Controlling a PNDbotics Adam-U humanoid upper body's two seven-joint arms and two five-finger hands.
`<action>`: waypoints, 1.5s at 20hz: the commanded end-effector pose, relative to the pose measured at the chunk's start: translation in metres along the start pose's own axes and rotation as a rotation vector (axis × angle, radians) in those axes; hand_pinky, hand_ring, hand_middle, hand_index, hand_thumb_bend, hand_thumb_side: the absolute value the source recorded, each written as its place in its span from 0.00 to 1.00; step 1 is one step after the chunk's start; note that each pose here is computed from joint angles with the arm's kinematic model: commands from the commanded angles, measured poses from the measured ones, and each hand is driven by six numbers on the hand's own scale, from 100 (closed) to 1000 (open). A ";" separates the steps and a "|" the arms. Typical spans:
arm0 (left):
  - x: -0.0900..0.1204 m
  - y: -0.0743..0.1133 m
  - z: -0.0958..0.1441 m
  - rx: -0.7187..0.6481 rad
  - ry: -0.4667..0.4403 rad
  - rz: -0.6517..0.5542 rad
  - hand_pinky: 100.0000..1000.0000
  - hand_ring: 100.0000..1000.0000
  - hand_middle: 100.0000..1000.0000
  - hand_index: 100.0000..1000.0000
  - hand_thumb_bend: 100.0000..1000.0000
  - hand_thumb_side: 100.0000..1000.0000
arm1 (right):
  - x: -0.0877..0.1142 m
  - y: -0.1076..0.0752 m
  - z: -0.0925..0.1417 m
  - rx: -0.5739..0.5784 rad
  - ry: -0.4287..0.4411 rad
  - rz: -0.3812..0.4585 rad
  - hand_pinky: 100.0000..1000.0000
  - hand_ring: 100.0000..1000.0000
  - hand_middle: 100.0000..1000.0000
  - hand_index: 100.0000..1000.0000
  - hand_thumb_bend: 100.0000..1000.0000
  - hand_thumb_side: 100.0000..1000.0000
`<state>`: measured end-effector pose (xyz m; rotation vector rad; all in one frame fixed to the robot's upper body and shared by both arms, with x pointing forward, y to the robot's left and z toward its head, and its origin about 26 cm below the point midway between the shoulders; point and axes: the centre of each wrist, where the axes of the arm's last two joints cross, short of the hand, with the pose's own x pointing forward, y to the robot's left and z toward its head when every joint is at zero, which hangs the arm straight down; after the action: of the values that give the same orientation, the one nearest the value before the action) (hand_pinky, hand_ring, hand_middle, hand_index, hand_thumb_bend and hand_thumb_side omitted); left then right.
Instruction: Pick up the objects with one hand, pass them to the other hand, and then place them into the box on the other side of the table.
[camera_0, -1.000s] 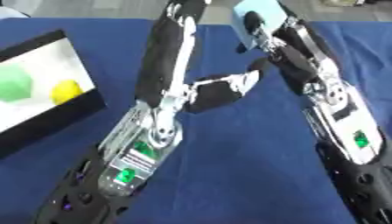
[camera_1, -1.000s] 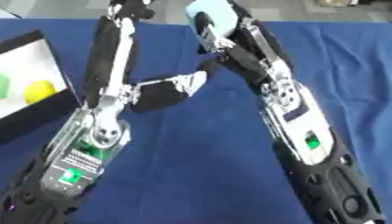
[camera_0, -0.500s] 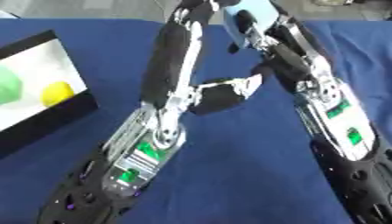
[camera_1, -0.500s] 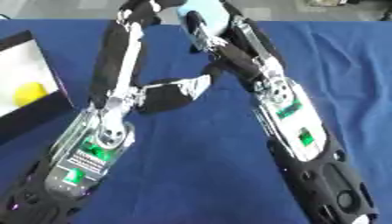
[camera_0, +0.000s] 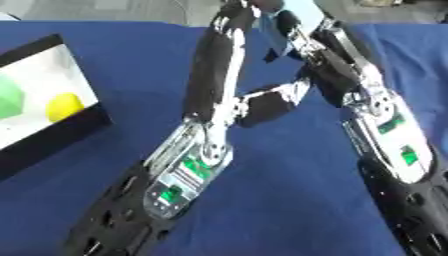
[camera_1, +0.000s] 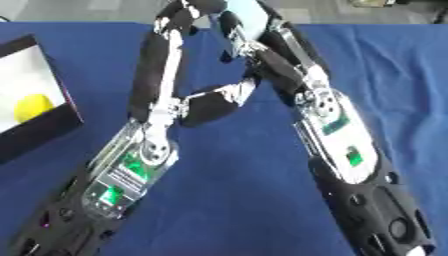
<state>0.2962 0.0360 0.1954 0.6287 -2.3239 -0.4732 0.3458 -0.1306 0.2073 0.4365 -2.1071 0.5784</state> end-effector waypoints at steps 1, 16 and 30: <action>0.005 0.000 -0.006 0.046 0.007 0.013 0.67 0.85 0.66 0.72 0.41 0.09 | 0.009 0.001 -0.004 0.013 -0.035 -0.002 0.52 0.41 0.22 0.38 0.00 0.47; 0.006 0.002 -0.012 0.198 0.046 -0.022 0.69 0.90 0.72 0.76 0.50 0.08 | 0.011 0.000 -0.004 0.009 -0.042 0.003 0.51 0.41 0.21 0.37 0.00 0.47; 0.007 -0.002 -0.012 0.176 0.030 -0.005 0.70 0.91 0.79 0.81 0.54 0.08 | 0.011 0.000 -0.004 0.004 -0.040 0.007 0.51 0.41 0.20 0.37 0.00 0.48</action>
<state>0.3016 0.0311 0.1993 0.7302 -2.3387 -0.2951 0.3453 -0.1294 0.2074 0.4476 -2.1066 0.5770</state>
